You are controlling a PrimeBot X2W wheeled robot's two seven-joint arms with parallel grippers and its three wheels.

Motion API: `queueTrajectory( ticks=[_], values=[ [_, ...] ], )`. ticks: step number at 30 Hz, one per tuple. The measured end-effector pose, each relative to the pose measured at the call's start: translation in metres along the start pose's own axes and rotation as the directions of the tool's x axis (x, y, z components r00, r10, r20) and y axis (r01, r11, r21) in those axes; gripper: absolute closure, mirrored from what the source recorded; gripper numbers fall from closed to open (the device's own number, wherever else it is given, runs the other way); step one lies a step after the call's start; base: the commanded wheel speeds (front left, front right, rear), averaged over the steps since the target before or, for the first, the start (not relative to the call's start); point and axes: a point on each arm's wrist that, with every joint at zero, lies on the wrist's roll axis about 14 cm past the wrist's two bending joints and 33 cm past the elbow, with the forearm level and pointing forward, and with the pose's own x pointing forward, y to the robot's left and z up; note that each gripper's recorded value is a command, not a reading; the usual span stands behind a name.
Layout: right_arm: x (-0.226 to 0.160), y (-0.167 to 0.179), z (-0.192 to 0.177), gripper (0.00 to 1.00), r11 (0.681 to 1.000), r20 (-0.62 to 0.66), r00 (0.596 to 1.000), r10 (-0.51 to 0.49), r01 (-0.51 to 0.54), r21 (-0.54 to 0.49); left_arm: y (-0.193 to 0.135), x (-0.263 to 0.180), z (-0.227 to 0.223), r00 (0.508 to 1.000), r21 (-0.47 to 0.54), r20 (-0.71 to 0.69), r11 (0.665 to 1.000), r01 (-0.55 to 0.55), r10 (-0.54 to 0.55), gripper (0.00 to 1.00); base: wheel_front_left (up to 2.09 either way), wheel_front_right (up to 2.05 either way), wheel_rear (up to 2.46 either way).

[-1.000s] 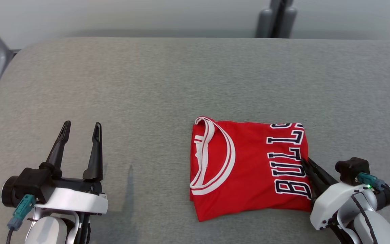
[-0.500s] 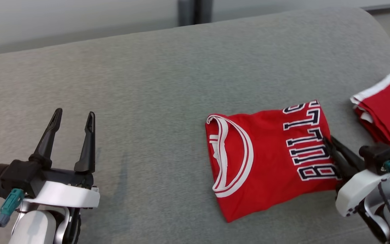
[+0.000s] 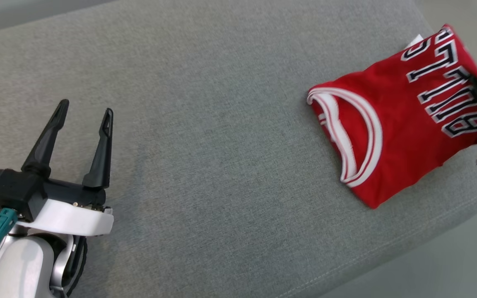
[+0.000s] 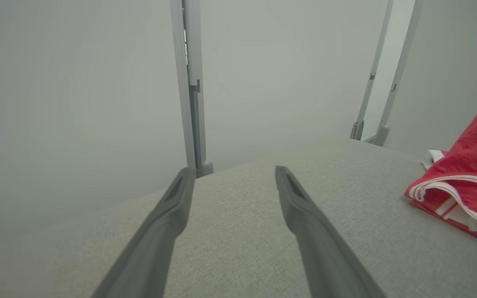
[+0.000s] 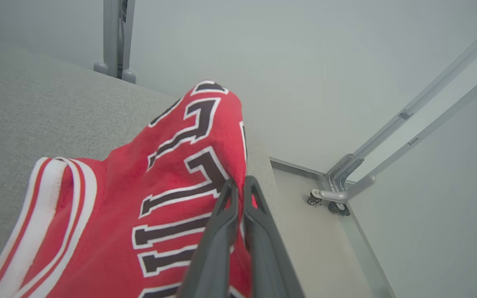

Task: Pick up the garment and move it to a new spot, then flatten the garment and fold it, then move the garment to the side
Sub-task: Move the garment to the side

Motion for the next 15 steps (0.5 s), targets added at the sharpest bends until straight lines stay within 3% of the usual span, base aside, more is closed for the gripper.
queueTrajectory(
  ticks=[9, 14, 15],
  values=[
    [0.017, -0.066, -0.043, 1.00, 0.984, -0.108, 0.979, -0.174, 0.177, 0.017, -0.007, 0.021, -0.037, 0.996, -0.032, -0.060, 0.997, 0.065, -0.067, 0.00, 0.00, 0.00, 0.00],
    [0.031, -0.069, -0.070, 1.00, 0.977, -0.184, 0.962, -0.201, 0.211, 0.032, 0.003, 0.021, -0.048, 0.996, -0.032, -0.079, 0.998, 0.049, -0.051, 0.00, 0.00, 0.00, 0.00],
    [0.034, -0.068, -0.075, 0.87, 0.975, -0.198, 0.958, -0.206, 0.218, 0.041, 0.005, 0.021, -0.050, 0.996, -0.031, -0.080, 0.998, 0.046, -0.049, 0.00, 0.00, 0.00, 0.00]
  ],
)
